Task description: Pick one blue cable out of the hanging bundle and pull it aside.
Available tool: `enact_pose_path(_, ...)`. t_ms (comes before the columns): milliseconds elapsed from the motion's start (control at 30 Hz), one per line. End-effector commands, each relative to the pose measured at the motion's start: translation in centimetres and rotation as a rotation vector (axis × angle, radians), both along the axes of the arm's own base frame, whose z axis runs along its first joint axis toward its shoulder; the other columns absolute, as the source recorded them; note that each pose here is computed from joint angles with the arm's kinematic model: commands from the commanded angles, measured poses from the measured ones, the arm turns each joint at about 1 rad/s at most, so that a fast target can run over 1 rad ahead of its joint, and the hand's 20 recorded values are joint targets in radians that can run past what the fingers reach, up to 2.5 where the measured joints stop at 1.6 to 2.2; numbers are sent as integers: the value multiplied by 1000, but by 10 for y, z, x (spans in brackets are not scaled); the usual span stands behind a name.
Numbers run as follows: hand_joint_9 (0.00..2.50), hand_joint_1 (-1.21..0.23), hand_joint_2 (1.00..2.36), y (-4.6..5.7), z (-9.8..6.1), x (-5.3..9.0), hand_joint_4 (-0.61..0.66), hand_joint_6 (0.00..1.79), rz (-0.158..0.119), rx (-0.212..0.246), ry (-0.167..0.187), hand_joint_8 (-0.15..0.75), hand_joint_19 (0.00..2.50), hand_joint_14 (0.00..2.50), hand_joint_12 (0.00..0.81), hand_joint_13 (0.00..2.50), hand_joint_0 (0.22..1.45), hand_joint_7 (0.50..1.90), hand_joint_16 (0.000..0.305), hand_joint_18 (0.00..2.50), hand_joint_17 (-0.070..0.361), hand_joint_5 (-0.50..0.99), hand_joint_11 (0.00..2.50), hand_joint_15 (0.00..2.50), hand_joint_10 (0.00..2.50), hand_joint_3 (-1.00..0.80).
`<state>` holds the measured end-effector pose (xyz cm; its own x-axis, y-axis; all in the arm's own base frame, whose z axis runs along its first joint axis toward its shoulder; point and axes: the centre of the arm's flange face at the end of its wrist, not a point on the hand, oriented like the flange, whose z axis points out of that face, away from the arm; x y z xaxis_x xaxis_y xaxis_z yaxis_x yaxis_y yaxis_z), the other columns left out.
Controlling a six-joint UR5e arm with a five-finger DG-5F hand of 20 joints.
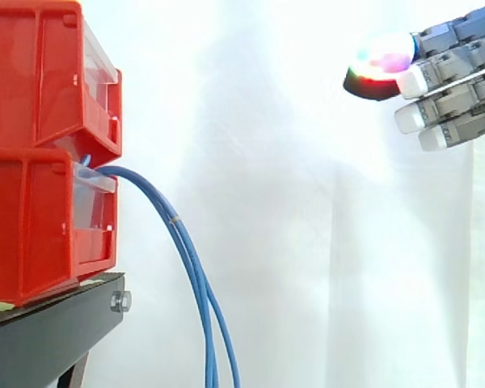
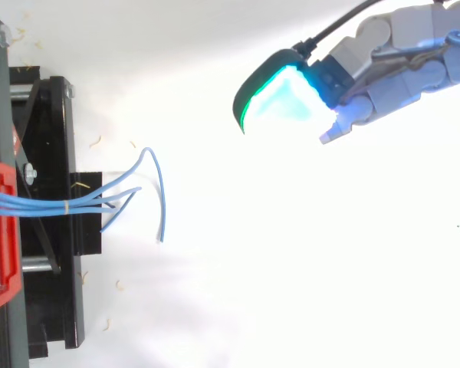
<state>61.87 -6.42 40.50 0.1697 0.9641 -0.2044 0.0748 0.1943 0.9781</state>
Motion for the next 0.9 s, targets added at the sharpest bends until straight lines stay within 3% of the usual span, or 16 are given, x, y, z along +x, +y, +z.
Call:
enact_pose_path(0, 432, -492, 1000, 0, 1, 1, 259, 502, 0, 2, -9, 289, 181, 7, 373, 378, 430, 706, 57, 170, 127, -231, 0, 195, 0, -500)
enact_pose_path(400, 663, -487, 1000, -1, -1, 8, 307, 502, -8, 3, -43, 317, 218, 8, 363, 472, 455, 715, 54, 247, 121, -201, 111, 220, 5, -500)
enact_pose_path(600, 748, -495, 1000, -1, -24, 15, 332, 502, -8, -8, 1, 324, 244, 8, 361, 552, 466, 720, 53, 327, 120, -187, 133, 248, 4, -500)
enact_pose_path(867, 794, -501, 1000, -2, -25, 15, 327, 502, -15, -12, 2, 330, 258, 9, 356, 578, 472, 719, 52, 352, 118, -185, 162, 266, 5, -496)
